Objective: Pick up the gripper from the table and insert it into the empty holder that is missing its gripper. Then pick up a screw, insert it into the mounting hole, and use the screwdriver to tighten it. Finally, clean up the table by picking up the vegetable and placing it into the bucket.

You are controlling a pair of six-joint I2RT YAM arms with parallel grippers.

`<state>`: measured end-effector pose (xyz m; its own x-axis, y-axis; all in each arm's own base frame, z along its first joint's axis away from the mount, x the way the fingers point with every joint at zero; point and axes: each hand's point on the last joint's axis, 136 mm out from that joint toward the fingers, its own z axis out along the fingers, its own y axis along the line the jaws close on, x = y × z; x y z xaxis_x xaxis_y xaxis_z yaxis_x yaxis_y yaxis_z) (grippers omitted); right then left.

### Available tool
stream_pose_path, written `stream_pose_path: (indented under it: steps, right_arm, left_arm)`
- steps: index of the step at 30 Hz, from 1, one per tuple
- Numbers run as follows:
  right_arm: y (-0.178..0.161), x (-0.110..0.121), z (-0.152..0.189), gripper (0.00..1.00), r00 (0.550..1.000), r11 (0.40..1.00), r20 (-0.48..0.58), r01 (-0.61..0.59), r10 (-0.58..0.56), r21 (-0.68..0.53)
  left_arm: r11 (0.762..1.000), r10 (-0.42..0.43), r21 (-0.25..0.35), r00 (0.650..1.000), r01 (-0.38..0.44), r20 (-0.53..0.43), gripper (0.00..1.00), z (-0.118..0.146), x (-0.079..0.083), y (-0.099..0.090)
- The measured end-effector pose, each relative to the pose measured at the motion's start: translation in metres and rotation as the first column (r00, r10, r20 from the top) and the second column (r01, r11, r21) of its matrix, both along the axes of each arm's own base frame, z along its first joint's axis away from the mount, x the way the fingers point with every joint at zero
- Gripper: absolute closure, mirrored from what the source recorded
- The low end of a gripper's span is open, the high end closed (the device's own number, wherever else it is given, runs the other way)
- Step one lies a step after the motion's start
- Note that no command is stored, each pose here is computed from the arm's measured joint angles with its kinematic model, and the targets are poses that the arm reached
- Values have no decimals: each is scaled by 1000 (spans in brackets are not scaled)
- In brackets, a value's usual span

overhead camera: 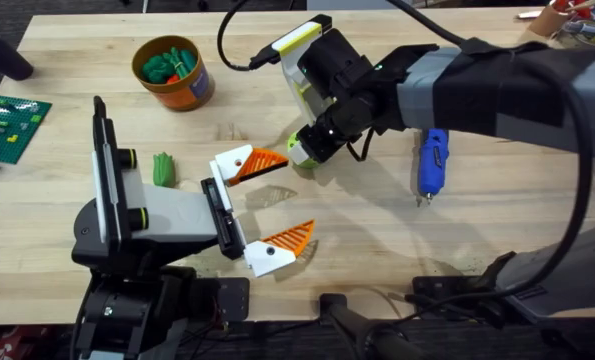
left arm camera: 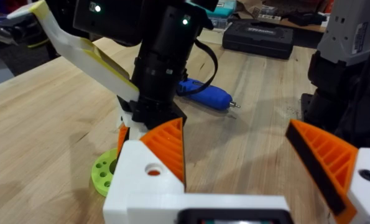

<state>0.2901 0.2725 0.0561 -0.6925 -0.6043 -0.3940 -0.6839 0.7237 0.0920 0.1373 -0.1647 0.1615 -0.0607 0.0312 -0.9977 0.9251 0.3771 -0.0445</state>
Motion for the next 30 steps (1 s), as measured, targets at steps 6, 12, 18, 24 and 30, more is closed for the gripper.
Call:
stream_pose_path:
  steps: [6, 12, 18, 24, 30]
  right_arm:
    - [-1, -1, -1, 672, 1000, 1000, -6, -1, 1, -4]
    - [-1, -2, -1, 672, 1000, 1000, -8, -1, 1, -5]
    - [-4, -5, 8, 672, 1000, 1000, -2, -1, 1, 0]
    - [-6, -6, 24, 672, 1000, 1000, 20, 1, -1, 14]
    - [-7, -7, 23, 672, 1000, 1000, 17, 0, 0, 9]
  left_arm:
    - [1000, 0, 0, 1000, 0, 3, 12, 0, 0, 0]
    - [1000, 0, 0, 1000, 0, 3, 12, 0, 0, 0]
    - [1000, 0, 0, 1000, 0, 3, 12, 0, 0, 0]
    - [1000, 0, 0, 1000, 0, 3, 12, 0, 0, 0]
    - [1000, 0, 0, 1000, 0, 3, 12, 0, 0, 0]
